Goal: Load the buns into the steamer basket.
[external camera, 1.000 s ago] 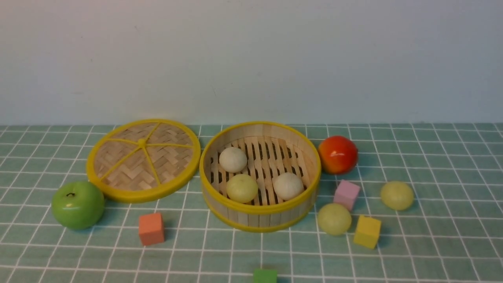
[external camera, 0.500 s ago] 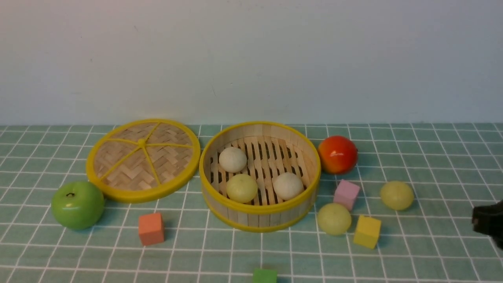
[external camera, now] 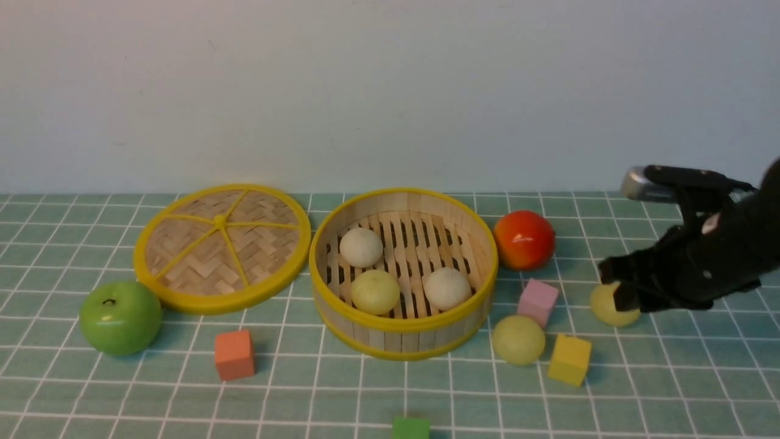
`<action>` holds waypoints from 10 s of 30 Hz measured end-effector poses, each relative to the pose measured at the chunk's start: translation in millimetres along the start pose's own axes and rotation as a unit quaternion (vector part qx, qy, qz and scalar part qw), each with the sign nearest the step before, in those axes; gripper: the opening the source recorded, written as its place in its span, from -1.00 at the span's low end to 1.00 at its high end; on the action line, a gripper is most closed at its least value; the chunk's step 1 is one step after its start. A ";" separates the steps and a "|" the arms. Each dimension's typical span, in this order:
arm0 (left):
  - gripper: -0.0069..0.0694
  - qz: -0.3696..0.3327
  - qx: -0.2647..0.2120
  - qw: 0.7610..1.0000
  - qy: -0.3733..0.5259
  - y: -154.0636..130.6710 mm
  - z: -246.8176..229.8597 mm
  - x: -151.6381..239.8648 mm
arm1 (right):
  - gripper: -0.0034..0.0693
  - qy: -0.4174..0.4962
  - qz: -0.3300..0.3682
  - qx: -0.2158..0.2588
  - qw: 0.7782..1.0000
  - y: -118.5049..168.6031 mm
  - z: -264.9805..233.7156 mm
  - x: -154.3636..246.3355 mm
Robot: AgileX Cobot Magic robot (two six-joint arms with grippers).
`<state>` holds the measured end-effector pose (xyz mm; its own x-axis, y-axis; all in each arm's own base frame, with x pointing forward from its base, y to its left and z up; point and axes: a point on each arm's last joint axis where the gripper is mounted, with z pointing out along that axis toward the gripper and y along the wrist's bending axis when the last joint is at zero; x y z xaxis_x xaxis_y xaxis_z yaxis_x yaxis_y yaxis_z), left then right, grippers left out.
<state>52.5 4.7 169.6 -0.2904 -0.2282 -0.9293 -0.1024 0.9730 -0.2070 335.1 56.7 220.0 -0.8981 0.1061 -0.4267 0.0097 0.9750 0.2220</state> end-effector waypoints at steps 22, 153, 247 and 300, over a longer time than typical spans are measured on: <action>-0.77 0.000 0.000 1.000 0.000 0.0 0.0 0.0 | -0.25 0.064 0.026 0.065 0.996 -2.7 44.0 -54.2; -0.53 0.011 -0.004 1.000 -0.002 0.7 0.0 -0.3 | -0.89 0.131 -0.071 -0.008 0.989 94.0 67.4 1.8; -0.36 0.012 -0.004 1.000 -0.002 0.8 0.0 -0.4 | -0.95 0.032 -0.142 -0.096 0.985 81.7 -182.1 45.4; -0.25 0.012 -0.006 1.000 0.001 1.1 0.0 0.1 | -0.88 -0.391 -0.067 0.030 0.917 -64.7 -94.9 268.2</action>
<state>52.4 5.7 169.3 -0.2944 -0.2040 -0.9336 -0.1065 0.9779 -0.1801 51.9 3.6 174.4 -0.3027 0.0702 -0.9505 -0.0329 0.9959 0.0840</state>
